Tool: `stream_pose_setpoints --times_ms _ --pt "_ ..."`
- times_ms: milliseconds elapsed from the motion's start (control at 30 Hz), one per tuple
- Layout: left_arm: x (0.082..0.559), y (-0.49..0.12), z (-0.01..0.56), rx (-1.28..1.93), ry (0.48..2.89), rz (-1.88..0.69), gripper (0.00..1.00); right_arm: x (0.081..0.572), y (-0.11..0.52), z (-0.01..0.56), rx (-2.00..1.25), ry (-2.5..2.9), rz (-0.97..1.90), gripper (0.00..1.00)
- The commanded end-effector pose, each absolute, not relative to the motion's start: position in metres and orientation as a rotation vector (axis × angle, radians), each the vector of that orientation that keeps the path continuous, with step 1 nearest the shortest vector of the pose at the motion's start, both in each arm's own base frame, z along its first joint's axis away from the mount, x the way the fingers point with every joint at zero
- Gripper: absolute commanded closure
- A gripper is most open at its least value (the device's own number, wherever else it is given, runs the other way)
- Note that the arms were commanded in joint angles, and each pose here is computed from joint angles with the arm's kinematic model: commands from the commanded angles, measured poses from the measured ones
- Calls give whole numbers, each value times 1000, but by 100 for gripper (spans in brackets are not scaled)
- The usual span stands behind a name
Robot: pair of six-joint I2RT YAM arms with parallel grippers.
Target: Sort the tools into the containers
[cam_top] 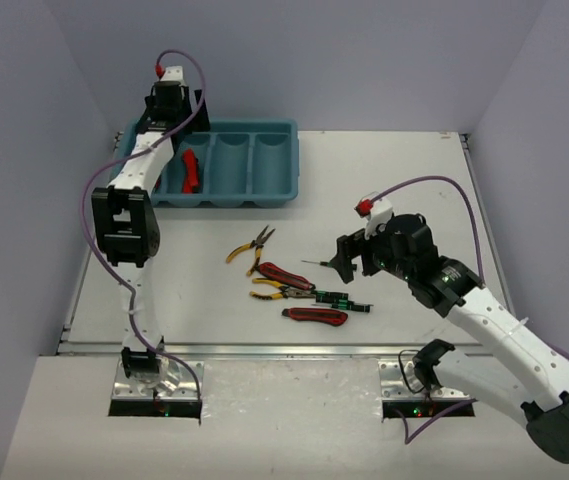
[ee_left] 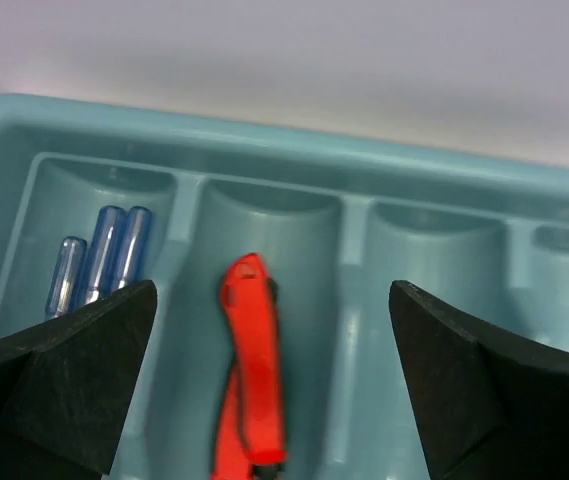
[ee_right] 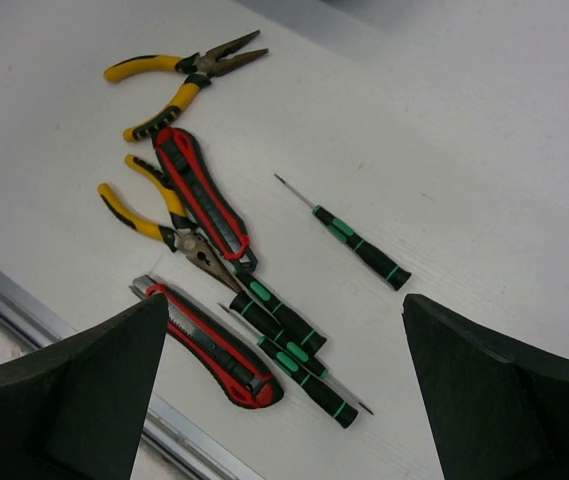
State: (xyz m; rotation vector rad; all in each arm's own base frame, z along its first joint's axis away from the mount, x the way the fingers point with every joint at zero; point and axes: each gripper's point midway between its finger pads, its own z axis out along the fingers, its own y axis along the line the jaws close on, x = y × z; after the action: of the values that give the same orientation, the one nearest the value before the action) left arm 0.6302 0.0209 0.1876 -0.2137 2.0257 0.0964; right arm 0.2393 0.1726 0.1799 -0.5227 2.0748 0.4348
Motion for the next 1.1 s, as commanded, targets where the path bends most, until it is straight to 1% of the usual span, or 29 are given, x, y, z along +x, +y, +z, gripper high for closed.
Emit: stream_pose_setpoints --times_ms 0,100,133,167,200,233,300,367,400,433,467,533,567,700,800,867,1067 --pt "588 10 369 -332 1725 -82 0 225 203 177 -743 2070 596 1" --pt "534 -7 412 -395 1667 -247 0 215 221 154 -920 2133 626 1" --pt "492 -13 453 -402 1576 -319 0 211 222 144 -969 2168 597 1" --pt "467 -20 467 -403 1528 -388 0 209 223 136 -1009 2189 560 2" --pt "453 -38 427 -404 1595 -498 0 208 224 128 -1048 2206 516 5" --pt "435 -47 415 -402 1589 -562 0 202 229 121 -1109 2211 487 8" --pt "384 -68 401 -375 1520 -684 0 200 236 103 -1201 2230 408 15" --pt "351 -81 375 -347 1510 -747 0 208 245 97 -1251 2181 355 18" --pt "342 -86 380 -320 1496 -767 0 210 246 93 -1258 2180 334 21" --pt "335 -90 363 -311 1534 -774 0 218 258 94 -1246 2138 342 25" --pt "327 -93 333 -302 1606 -768 0 227 267 92 -1232 2122 331 33" --pt "316 -91 316 -290 1664 -730 0 239 276 81 -1218 2138 304 44" --pt "308 -89 311 -275 1680 -713 0 248 281 82 -1191 2132 281 46" --pt "288 -89 300 -174 1702 -660 0 265 295 69 -1208 2165 240 46" --pt "283 -88 272 -153 1804 -627 0 275 305 42 -1271 2229 189 47" --pt "279 -90 257 -139 1836 -635 0 282 304 34 -1269 2242 151 48" --pt "273 -98 247 -91 1841 -676 0 294 302 19 -1261 2292 145 50"
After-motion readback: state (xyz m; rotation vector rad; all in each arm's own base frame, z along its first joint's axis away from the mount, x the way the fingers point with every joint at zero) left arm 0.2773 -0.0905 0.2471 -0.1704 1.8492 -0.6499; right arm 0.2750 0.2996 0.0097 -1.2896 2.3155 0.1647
